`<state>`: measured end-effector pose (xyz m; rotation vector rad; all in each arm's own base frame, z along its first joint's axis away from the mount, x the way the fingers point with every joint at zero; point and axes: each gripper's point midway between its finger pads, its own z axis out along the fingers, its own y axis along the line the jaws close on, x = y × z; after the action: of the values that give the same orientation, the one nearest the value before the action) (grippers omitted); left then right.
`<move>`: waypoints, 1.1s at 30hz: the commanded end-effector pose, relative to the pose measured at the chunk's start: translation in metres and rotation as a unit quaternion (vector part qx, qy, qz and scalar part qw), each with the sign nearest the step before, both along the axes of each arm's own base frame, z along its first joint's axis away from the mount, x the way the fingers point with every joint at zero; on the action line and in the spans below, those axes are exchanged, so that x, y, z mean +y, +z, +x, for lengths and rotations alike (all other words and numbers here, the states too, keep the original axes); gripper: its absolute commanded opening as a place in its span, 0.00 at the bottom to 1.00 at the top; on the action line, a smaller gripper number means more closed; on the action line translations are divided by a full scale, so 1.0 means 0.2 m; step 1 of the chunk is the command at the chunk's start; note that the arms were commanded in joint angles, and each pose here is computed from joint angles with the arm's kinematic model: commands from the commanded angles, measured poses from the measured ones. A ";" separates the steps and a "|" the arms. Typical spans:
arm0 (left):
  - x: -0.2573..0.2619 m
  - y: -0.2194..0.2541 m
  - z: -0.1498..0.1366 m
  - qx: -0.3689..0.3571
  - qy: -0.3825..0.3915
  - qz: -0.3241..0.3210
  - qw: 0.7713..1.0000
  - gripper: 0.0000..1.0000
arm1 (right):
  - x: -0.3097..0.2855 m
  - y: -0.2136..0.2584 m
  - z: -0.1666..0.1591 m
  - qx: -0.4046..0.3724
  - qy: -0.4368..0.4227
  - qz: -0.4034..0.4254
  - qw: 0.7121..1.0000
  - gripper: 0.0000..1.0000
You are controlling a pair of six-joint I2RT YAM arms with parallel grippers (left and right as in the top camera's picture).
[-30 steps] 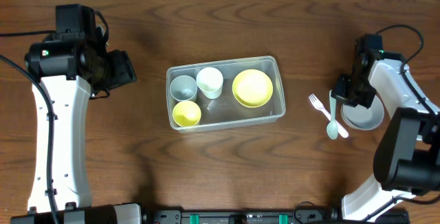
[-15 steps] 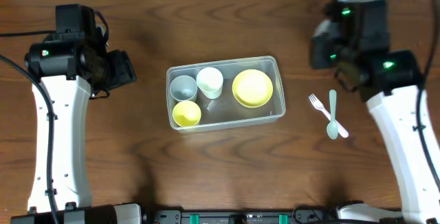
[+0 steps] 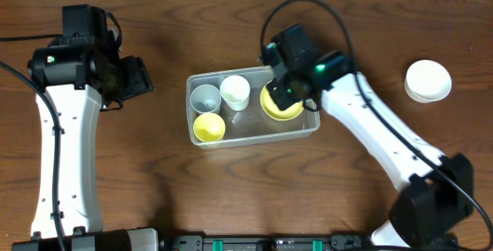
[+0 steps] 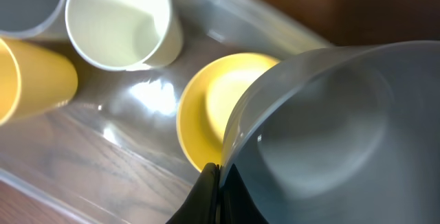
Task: Pack container
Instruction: 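Place the grey bowl onto the yellow plate in the container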
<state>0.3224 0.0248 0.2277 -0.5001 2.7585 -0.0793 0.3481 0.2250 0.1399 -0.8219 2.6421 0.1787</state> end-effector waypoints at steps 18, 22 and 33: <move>0.00 -0.01 -0.01 0.005 0.001 -0.003 1.000 0.71 | 0.01 -0.13 0.00 0.008 0.010 -0.051 0.999 0.76; 0.00 -0.01 -0.01 0.005 0.001 -0.003 1.000 0.71 | -0.13 0.08 0.12 -0.054 -0.074 -0.058 0.994 0.78; 0.00 -0.01 -0.01 0.008 0.001 -0.003 1.000 0.71 | -1.10 0.44 0.36 -0.102 -0.340 0.000 0.935 0.81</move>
<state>0.3214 0.0247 0.2273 -0.5010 2.7630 -0.0788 0.4169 0.0522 0.2405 -0.0727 2.5108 -0.0851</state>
